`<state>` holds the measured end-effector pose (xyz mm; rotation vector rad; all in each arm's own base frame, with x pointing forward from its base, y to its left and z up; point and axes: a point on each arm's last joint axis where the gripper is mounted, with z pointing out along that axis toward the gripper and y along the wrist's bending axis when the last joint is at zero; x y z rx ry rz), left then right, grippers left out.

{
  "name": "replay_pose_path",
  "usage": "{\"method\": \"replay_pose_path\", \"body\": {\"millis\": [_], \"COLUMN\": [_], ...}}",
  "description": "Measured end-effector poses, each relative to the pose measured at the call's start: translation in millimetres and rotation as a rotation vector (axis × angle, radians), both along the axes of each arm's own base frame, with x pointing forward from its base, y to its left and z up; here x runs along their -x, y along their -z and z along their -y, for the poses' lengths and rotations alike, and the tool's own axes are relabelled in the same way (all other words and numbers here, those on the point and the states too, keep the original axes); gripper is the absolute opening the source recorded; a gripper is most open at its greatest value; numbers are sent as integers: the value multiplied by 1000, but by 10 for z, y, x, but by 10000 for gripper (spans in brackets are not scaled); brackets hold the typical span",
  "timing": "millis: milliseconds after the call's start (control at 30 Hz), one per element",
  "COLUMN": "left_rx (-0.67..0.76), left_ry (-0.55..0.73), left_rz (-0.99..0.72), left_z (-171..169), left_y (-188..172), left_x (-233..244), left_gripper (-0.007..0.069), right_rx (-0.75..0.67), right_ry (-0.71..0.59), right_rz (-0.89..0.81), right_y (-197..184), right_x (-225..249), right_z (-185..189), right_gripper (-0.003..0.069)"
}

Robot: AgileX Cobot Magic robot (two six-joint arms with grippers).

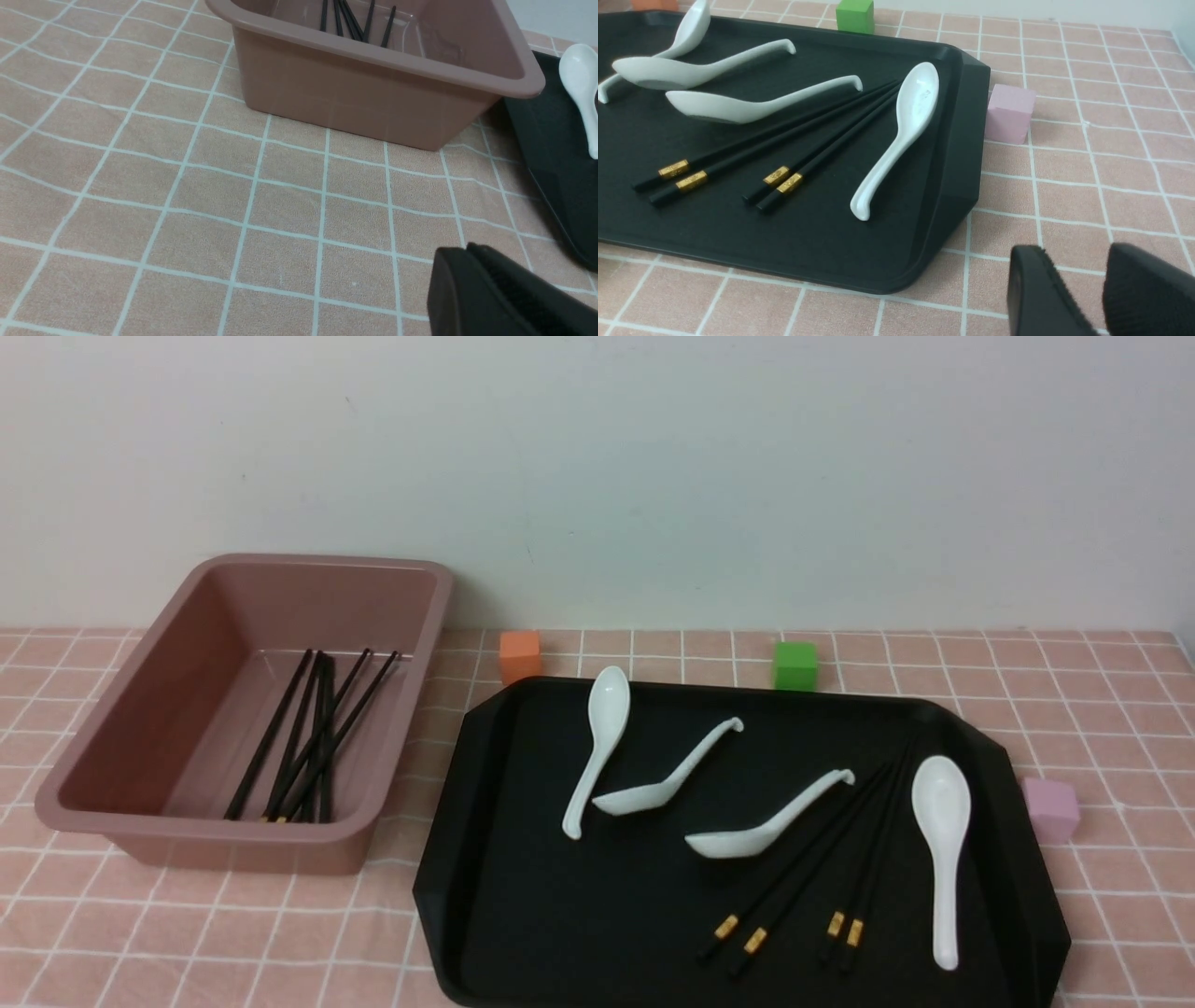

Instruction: On pink tablecloth take chopsticks from black tray and put them in box.

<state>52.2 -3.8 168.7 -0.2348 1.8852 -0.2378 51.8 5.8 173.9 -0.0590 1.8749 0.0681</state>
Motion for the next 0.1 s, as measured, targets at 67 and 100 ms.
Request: {"method": "replay_pose_path", "body": {"millis": [67,100], "left_rx": [0,0], "left_ry": [0,0], "left_rz": [0,0], "left_z": [0,0], "left_y": [0,0], "left_x": [0,0], "left_gripper": [23,27], "right_rx": [0,0], "right_ry": [0,0], "right_rz": [0,0], "right_y": [0,0], "right_x": [0,0], "right_z": [0,0], "right_gripper": [240,240]}}
